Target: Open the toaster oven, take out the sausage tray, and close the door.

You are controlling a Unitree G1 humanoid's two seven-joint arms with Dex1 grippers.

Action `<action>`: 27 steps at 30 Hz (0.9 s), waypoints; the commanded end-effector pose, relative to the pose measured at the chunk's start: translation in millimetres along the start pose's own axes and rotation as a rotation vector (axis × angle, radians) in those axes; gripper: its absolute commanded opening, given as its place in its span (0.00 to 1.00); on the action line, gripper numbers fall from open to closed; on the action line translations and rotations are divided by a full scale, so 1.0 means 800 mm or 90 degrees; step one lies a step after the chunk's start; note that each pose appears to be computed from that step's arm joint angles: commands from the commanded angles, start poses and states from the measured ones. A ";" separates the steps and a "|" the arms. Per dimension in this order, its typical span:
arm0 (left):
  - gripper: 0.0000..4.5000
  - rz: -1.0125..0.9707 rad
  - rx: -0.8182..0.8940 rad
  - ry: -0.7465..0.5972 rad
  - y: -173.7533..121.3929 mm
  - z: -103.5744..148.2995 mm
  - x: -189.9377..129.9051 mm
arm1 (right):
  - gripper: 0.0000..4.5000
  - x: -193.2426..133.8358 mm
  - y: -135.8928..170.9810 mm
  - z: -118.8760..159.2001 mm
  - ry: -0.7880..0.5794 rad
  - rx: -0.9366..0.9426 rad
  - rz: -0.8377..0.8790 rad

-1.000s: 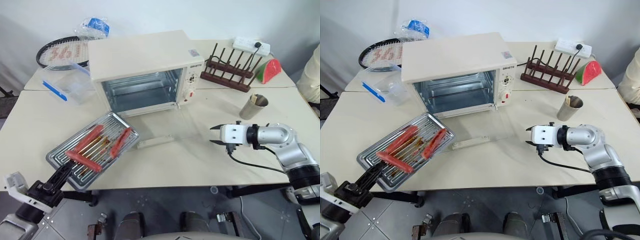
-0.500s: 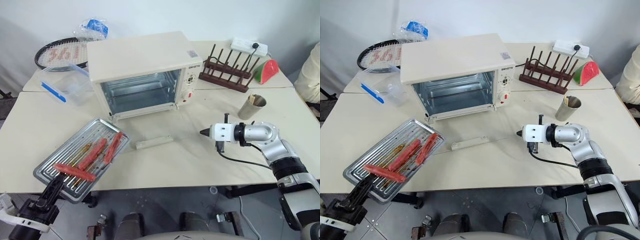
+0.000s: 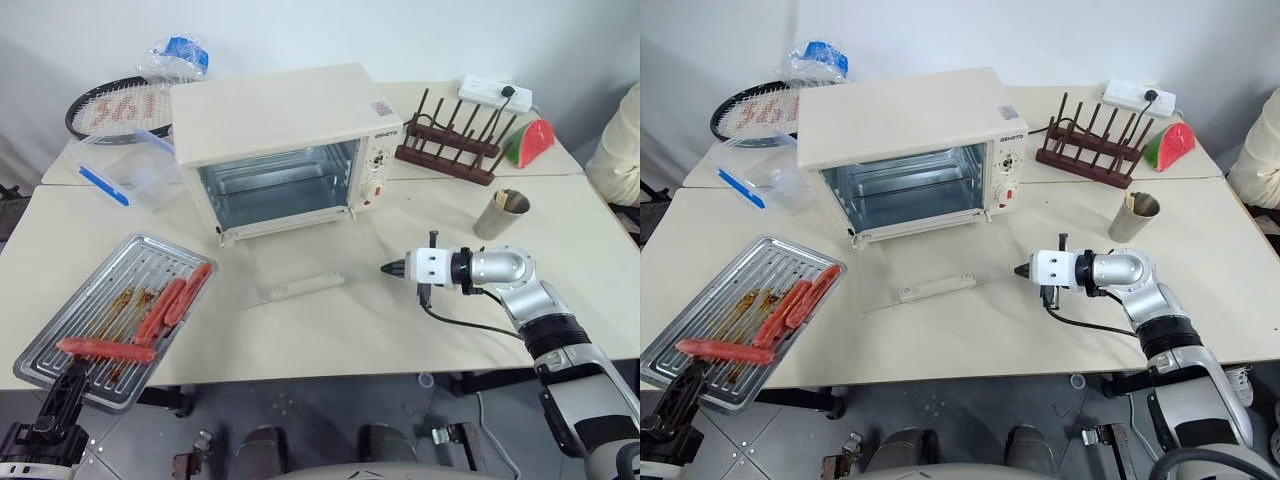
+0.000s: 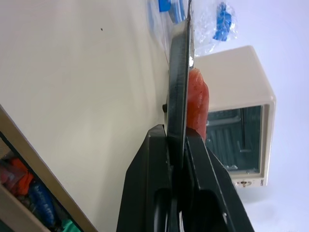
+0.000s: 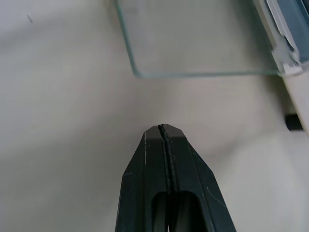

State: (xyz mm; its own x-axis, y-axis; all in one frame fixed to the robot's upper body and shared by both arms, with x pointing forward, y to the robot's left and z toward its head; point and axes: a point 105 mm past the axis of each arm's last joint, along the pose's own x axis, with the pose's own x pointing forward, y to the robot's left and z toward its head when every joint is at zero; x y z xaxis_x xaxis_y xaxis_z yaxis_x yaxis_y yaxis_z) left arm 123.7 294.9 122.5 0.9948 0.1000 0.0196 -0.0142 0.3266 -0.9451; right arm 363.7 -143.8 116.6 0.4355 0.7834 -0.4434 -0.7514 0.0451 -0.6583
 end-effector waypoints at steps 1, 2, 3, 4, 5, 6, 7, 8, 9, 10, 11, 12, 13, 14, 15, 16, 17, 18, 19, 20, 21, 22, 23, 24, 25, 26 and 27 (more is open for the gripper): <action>0.00 -0.004 0.007 -0.030 -0.007 0.012 -0.013 | 0.01 -0.003 0.000 0.014 -0.035 0.014 0.007; 0.00 -0.002 0.004 -0.035 -0.006 0.012 -0.014 | 0.01 -0.005 -0.002 0.017 -0.041 0.019 0.004; 0.00 -0.001 0.001 -0.039 -0.005 0.012 -0.015 | 0.01 -0.007 -0.005 0.021 -0.047 0.023 0.000; 0.00 0.001 -0.003 -0.044 -0.004 0.012 -0.015 | 0.01 -0.009 -0.008 0.024 -0.052 0.028 -0.005; 0.00 0.004 -0.007 -0.045 -0.002 0.012 -0.016 | 0.01 -0.011 -0.011 0.028 -0.058 0.033 -0.010; 0.00 0.008 -0.012 -0.048 0.000 0.011 -0.017 | 0.01 -0.013 -0.014 0.033 -0.065 0.039 -0.015; 0.00 0.010 -0.016 -0.050 0.002 0.011 -0.018 | 0.01 -0.014 -0.016 0.035 -0.069 0.043 -0.018; 0.00 0.012 -0.021 -0.051 0.003 0.009 -0.019 | 0.01 -0.016 -0.020 0.041 -0.084 0.055 -0.028; 0.00 0.014 -0.027 -0.052 0.005 0.008 -0.019 | 0.01 -0.017 -0.023 0.044 -0.090 0.063 -0.033; 0.00 0.019 -0.035 -0.046 0.008 0.005 -0.018 | 0.01 -0.017 -0.026 0.048 -0.097 0.069 -0.038; 0.00 0.022 -0.040 -0.043 0.010 0.003 -0.018 | 0.01 -0.018 -0.031 0.052 -0.104 0.073 -0.045; 0.00 0.022 -0.043 -0.045 0.011 0.003 -0.018 | 0.01 -0.019 -0.034 0.055 -0.105 0.075 -0.050; 0.00 0.024 -0.045 -0.045 0.012 0.003 -0.018 | 0.01 -0.020 -0.038 0.058 -0.107 0.074 -0.055; 0.00 0.025 -0.046 -0.046 0.013 0.003 -0.019 | 0.01 -0.021 -0.040 0.060 -0.108 0.074 -0.057; 0.00 0.026 -0.047 -0.044 0.013 0.002 -0.019 | 0.01 -0.022 -0.041 0.061 -0.107 0.075 -0.058; 0.00 0.028 -0.048 -0.038 0.014 0.001 -0.019 | 0.01 -0.023 -0.046 0.064 -0.111 0.076 -0.068; 0.00 0.028 -0.049 -0.035 0.014 0.000 -0.019 | 0.01 -0.025 -0.053 0.068 -0.115 0.075 -0.077; 0.00 0.028 -0.050 -0.033 0.014 -0.001 -0.018 | 0.01 -0.025 -0.057 0.070 -0.118 0.074 -0.083; 0.00 0.028 -0.051 -0.034 0.015 -0.001 -0.018 | 0.01 -0.027 -0.062 0.073 -0.121 0.072 -0.091; 0.00 0.028 -0.053 -0.035 0.015 -0.001 -0.018 | 0.01 -0.027 -0.068 0.077 -0.124 0.071 -0.101; 0.00 0.029 -0.054 -0.036 0.015 -0.002 -0.017 | 0.01 -0.029 -0.075 0.081 -0.130 0.072 -0.112; 0.00 0.029 -0.055 -0.036 0.015 -0.002 -0.017 | 0.01 -0.030 -0.080 0.083 -0.133 0.072 -0.119; 0.00 0.030 -0.059 -0.032 0.016 -0.004 -0.016 | 0.01 -0.031 -0.090 0.092 -0.144 0.069 -0.130; 0.00 0.030 -0.063 -0.030 0.017 -0.006 -0.015 | 0.01 -0.032 -0.096 0.098 -0.151 0.067 -0.135; 0.00 0.031 -0.065 -0.026 0.017 -0.008 -0.014 | 0.01 -0.033 -0.102 0.104 -0.157 0.064 -0.138; 0.00 0.032 -0.067 -0.022 0.017 -0.010 -0.013 | 0.01 -0.034 -0.109 0.111 -0.166 0.059 -0.141; 0.00 0.032 -0.068 -0.021 0.017 -0.011 -0.013 | 0.01 -0.035 -0.113 0.116 -0.171 0.054 -0.144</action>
State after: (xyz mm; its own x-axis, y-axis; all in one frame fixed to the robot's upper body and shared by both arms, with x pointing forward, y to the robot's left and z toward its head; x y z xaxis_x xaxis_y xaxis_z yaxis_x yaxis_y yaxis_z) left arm 118.6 288.7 102.7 0.9905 0.1339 -0.0314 -0.0616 0.2277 -0.9718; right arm 375.2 -111.5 221.9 0.4544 0.8729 -0.1778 -0.7301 0.2506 -0.6357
